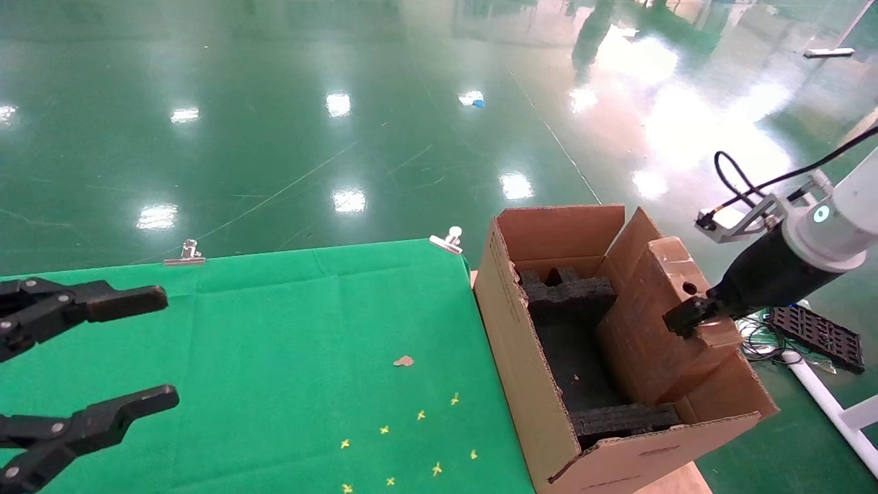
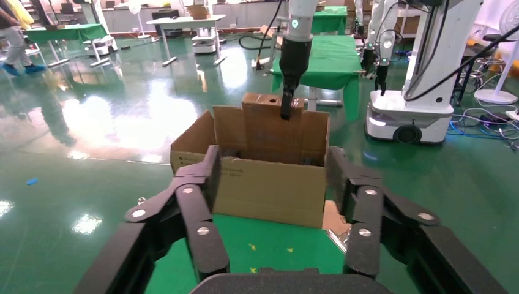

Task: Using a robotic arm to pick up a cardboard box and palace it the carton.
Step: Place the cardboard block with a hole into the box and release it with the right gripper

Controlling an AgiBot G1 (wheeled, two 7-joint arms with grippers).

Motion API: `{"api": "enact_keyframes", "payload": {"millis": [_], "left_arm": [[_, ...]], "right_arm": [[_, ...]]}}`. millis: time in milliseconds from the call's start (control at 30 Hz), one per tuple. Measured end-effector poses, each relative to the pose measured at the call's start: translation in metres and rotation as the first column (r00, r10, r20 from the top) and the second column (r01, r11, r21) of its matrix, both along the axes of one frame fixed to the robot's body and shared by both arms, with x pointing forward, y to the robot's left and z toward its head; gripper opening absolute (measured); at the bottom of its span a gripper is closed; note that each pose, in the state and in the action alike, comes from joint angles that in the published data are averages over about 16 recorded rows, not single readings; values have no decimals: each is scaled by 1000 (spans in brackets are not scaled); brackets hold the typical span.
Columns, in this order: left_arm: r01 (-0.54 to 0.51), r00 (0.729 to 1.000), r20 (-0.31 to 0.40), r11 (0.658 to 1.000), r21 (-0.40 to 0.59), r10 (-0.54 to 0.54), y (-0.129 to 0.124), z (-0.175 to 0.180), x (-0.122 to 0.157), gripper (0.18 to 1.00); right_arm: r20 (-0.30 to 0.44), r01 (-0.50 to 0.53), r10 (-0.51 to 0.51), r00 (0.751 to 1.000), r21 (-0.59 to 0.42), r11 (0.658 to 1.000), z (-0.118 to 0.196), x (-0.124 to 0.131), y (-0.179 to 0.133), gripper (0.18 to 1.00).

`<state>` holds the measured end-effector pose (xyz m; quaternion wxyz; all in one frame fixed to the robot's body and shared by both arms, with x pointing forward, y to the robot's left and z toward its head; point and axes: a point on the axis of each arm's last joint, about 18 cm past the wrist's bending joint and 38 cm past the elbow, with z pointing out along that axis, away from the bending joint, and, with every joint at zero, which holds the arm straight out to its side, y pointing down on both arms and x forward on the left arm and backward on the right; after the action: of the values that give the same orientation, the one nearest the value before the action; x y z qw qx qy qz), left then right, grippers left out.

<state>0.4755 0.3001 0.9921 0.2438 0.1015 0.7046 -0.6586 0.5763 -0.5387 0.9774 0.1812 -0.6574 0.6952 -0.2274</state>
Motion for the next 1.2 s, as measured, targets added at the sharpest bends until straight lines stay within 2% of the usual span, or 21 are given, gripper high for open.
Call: {"api": "enact_keyframes", "payload": {"millis": [267, 467, 667, 933, 1200], "left_arm": [[0, 1000, 0, 1000, 0, 0, 0, 0, 0, 734], [0, 1000, 0, 1000, 0, 0, 0, 0, 0, 850], [0, 1000, 0, 1000, 0, 0, 0, 0, 0, 930], [0, 1000, 0, 1000, 0, 0, 0, 0, 0, 981], [0, 1000, 0, 1000, 0, 0, 0, 0, 0, 999]], "right_arm": [[-14, 11, -11, 1000, -17, 1000, -37, 18, -2, 312], [-20, 10, -10, 1000, -15, 1000, -64, 29, 0, 311], [-22, 4, -4, 1000, -13, 1000, -87, 37, 3, 310], [-21, 1, -1, 1000, -2, 1000, -108, 42, 4, 310], [-16, -2, 2, 1000, 11, 1000, -112, 42, 4, 311]]}}
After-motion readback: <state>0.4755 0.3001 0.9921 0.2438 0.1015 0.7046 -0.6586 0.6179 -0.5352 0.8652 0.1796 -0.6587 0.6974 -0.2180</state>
